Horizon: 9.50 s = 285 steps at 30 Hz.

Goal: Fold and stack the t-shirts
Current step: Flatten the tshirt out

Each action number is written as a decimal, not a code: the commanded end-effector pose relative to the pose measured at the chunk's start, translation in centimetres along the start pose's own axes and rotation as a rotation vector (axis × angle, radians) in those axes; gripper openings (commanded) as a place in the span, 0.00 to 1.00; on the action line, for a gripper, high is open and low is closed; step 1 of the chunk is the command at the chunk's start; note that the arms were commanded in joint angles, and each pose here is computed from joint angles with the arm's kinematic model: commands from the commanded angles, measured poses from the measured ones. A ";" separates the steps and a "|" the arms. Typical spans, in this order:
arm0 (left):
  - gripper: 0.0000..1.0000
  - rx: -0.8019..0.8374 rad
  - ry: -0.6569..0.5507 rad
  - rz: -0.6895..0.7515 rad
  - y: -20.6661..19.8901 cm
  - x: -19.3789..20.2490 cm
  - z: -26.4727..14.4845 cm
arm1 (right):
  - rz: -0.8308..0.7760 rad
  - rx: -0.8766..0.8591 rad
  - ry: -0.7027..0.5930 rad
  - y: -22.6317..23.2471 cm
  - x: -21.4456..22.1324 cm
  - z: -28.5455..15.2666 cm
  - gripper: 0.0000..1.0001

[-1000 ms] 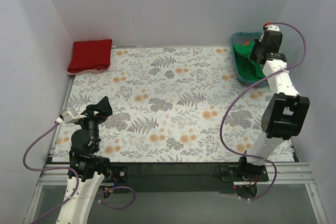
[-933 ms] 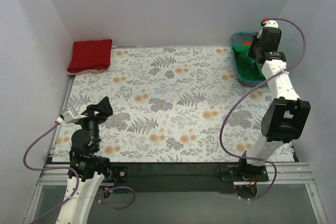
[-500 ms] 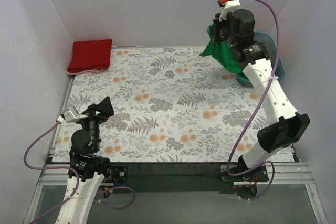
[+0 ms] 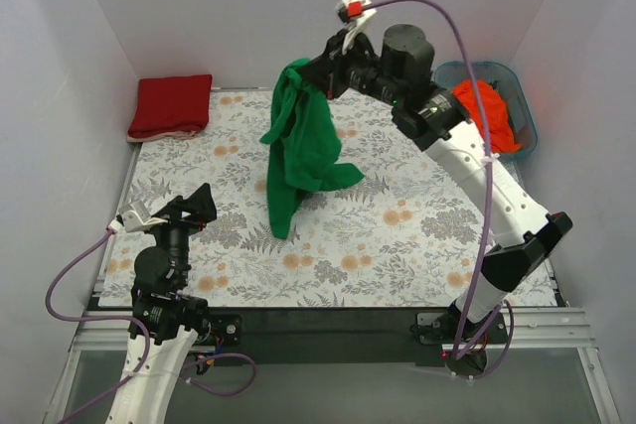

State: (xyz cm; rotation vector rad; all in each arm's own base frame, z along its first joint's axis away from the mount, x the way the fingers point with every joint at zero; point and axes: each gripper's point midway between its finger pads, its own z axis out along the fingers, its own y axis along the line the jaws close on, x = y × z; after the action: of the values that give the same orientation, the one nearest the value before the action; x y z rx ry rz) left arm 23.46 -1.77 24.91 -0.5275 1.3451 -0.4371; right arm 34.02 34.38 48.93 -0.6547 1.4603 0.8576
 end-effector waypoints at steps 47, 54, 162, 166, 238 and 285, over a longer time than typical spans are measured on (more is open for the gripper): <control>0.68 -0.226 1.204 0.274 0.4 24.9 -2.2 | 0.148 0.376 0.453 -9.9 23.6 -11.2 0.01; 0.61 -0.212 1.191 0.368 -1.3 26.4 -1.3 | 0.159 0.377 0.465 -9.7 24.3 -11.6 0.01; 0.00 -0.317 0.458 0.620 3.5 8.9 8.8 | 0.210 0.644 0.908 -15.4 39.0 -18.6 0.01; 0.00 -0.322 0.460 0.625 3.6 9.0 8.8 | 0.163 0.677 0.792 -17.4 33.4 -15.4 0.01; 0.00 -0.329 0.479 0.644 4.2 9.5 8.6 | 0.794 0.588 0.585 -25.8 39.3 -9.8 0.48; 0.00 -0.322 0.475 0.642 4.0 9.4 8.6 | 0.832 0.661 0.660 -24.3 42.7 -10.8 0.36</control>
State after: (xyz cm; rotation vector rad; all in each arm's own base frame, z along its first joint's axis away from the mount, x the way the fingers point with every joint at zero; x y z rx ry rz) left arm 33.52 -3.33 15.67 -0.2178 1.9854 0.2054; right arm 44.09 15.95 3.39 0.2492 2.5466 0.7123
